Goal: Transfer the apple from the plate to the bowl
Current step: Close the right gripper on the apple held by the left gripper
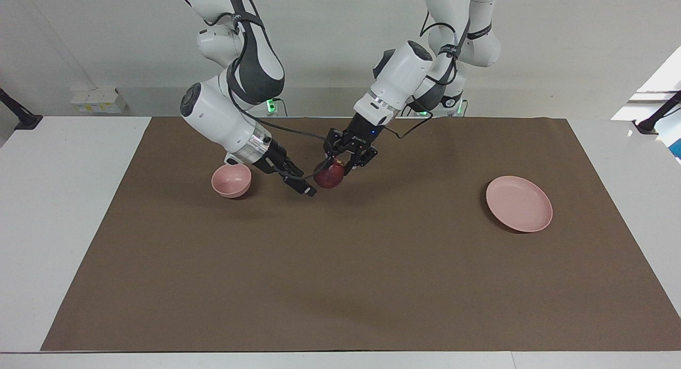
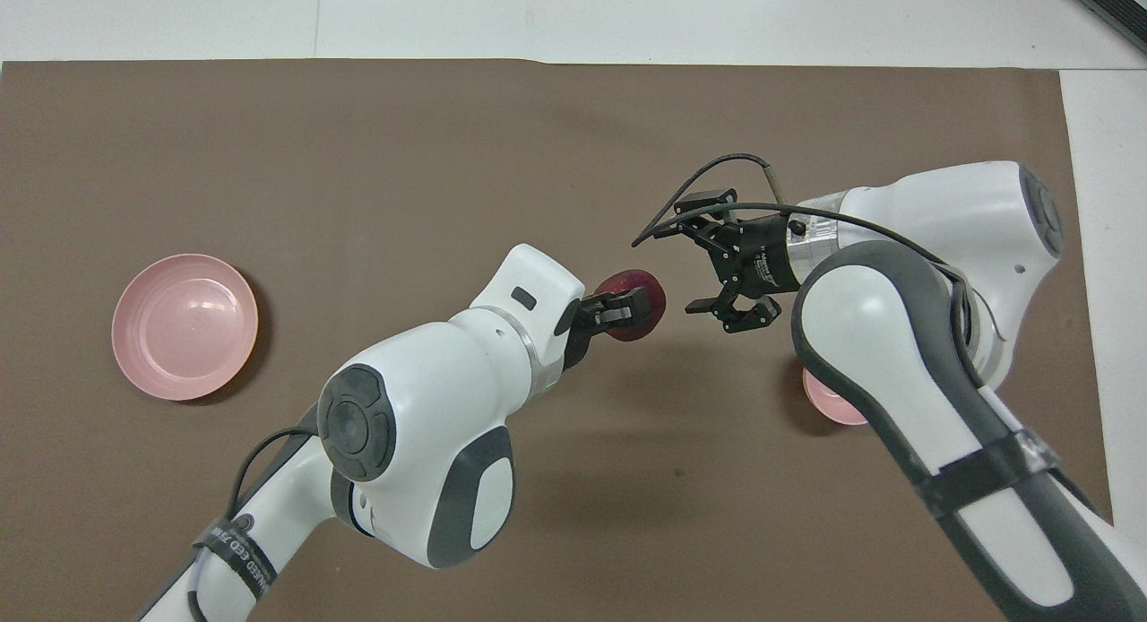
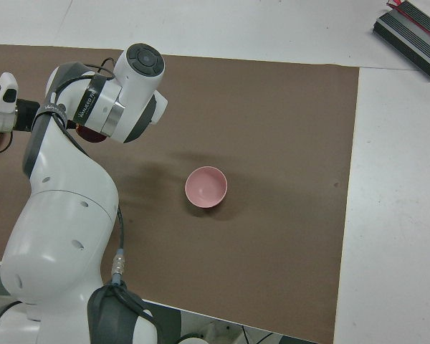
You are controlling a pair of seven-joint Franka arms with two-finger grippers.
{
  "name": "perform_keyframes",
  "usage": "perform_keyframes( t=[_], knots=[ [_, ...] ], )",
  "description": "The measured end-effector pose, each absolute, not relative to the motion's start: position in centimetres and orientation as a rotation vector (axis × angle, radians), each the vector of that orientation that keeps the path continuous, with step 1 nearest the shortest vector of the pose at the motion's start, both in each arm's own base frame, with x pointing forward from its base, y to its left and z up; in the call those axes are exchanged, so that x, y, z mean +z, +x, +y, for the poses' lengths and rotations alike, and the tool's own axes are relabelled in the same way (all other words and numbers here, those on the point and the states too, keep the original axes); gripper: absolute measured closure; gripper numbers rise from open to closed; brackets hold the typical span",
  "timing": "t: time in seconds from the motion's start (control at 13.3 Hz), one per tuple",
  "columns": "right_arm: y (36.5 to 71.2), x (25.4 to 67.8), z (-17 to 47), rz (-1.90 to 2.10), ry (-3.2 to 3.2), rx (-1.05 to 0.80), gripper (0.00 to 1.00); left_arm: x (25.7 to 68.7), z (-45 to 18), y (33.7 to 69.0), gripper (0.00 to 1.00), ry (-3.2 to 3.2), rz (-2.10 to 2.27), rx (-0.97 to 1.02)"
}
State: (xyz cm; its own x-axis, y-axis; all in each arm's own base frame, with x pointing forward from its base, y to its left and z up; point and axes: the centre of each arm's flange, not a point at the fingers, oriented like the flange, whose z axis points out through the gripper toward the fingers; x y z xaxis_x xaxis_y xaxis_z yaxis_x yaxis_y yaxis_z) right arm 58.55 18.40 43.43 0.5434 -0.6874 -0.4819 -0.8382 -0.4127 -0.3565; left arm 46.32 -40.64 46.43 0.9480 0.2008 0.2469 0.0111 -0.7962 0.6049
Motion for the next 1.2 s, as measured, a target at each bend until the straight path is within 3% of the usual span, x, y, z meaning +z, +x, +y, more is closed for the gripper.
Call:
perform_keyframes(
  t=[0.53, 0.67, 0.75, 1.2],
  knots=[
    [57.7, 43.5, 21.2, 1.260, -2.207, 0.399, 0.01, 46.9, -40.7, 46.4, 0.39, 2.434, 0.161, 0.460],
    [57.7, 43.5, 21.6, 1.253, -2.210, 0.400, 0.22, 46.8, -40.2, 46.8, 0.39, 2.435, 0.174, 0.469],
    [57.7, 43.5, 21.6, 1.253, -2.210, 0.401, 0.28, 46.7, -40.2, 46.8, 0.39, 2.435, 0.175, 0.468],
    [57.7, 43.6, 21.6, 1.252, -2.210, 0.400, 0.28, 46.7, -40.1, 46.8, 0.39, 2.435, 0.176, 0.469]
  ],
)
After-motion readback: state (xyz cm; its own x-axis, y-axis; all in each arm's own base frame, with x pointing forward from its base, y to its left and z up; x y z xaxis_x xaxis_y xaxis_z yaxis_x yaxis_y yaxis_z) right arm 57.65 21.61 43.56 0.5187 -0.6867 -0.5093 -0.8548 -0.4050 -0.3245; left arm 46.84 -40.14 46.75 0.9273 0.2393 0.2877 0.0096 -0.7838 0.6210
